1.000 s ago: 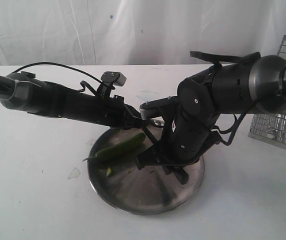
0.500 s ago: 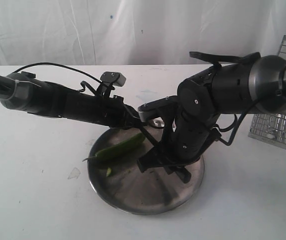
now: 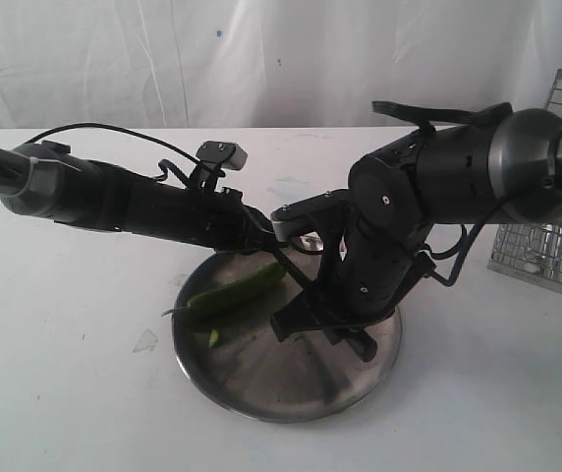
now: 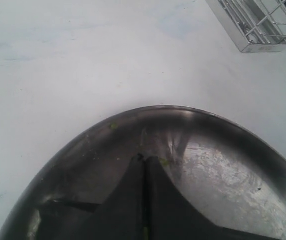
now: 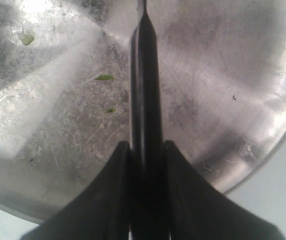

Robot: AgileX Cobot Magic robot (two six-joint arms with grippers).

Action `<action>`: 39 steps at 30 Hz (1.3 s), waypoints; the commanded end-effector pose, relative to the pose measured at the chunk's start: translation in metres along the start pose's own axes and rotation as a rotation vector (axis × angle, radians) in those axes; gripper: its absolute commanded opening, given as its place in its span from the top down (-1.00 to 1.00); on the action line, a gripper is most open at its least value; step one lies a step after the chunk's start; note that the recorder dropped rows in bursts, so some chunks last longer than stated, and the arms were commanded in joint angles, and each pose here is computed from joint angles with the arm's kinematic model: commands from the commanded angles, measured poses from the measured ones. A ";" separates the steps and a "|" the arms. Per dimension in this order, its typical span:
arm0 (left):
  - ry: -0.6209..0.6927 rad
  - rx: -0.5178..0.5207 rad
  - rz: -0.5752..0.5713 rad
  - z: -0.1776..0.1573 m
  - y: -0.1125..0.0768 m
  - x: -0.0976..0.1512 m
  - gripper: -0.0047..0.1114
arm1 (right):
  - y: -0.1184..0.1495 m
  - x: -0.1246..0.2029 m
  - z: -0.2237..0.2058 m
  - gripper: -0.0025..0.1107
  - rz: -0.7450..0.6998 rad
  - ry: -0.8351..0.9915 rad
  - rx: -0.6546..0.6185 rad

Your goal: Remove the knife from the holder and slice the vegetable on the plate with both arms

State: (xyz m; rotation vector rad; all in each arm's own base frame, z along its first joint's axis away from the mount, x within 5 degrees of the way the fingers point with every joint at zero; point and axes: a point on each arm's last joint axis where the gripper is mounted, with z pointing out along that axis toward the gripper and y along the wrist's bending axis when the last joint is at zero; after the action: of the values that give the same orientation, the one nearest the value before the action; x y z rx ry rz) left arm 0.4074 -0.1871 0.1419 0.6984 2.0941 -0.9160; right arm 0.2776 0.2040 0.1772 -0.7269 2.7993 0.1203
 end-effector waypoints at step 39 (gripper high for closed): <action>0.174 -0.013 -0.011 0.021 0.020 0.047 0.91 | 0.000 -0.001 -0.002 0.96 -0.016 -0.001 0.004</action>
State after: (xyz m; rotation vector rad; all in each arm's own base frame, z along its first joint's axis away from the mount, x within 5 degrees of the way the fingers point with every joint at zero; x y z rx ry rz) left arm 0.4091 -0.1857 0.1156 0.7309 2.1676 -0.8931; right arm 0.2762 0.2029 0.1767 -0.7420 2.8155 0.1078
